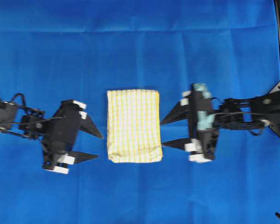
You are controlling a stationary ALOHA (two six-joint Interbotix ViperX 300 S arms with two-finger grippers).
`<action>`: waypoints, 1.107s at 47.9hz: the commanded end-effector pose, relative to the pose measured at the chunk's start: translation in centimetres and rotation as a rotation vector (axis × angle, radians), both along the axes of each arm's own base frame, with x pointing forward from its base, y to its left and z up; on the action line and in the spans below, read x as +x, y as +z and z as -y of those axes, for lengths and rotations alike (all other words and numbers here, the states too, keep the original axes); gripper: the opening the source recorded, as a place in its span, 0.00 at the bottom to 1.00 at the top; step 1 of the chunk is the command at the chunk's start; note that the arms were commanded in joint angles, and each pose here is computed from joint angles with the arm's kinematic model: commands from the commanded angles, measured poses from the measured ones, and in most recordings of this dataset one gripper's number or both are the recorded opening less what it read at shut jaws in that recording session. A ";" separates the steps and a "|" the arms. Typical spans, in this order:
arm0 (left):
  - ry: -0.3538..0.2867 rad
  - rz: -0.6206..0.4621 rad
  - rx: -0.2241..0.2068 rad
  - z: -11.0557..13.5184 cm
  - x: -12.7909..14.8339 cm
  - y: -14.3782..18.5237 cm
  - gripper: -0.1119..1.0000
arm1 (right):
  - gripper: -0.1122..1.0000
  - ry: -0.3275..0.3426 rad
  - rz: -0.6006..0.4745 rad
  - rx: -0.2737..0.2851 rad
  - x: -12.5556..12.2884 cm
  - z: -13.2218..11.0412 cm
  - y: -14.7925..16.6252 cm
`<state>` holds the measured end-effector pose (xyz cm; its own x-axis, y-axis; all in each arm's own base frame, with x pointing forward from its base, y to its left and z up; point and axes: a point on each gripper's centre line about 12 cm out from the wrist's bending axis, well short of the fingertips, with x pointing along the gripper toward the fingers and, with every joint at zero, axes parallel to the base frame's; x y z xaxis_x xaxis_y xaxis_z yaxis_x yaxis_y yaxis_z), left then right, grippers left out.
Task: Fold the yellow towel.
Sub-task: 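Release the towel and withdraw both grippers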
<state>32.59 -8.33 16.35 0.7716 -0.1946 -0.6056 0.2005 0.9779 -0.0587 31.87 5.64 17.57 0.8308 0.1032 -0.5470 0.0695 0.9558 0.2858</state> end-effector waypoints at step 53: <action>0.089 0.394 -0.073 -5.6 -15.2 3.5 0.60 | 0.70 -0.027 0.301 -0.080 -15.2 4.8 2.5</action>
<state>17.48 -2.97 19.59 0.9497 -0.1587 -0.2699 0.1455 0.9870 -0.0683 16.58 0.97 19.93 0.9538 0.0546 -0.2954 0.0135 0.9745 0.2239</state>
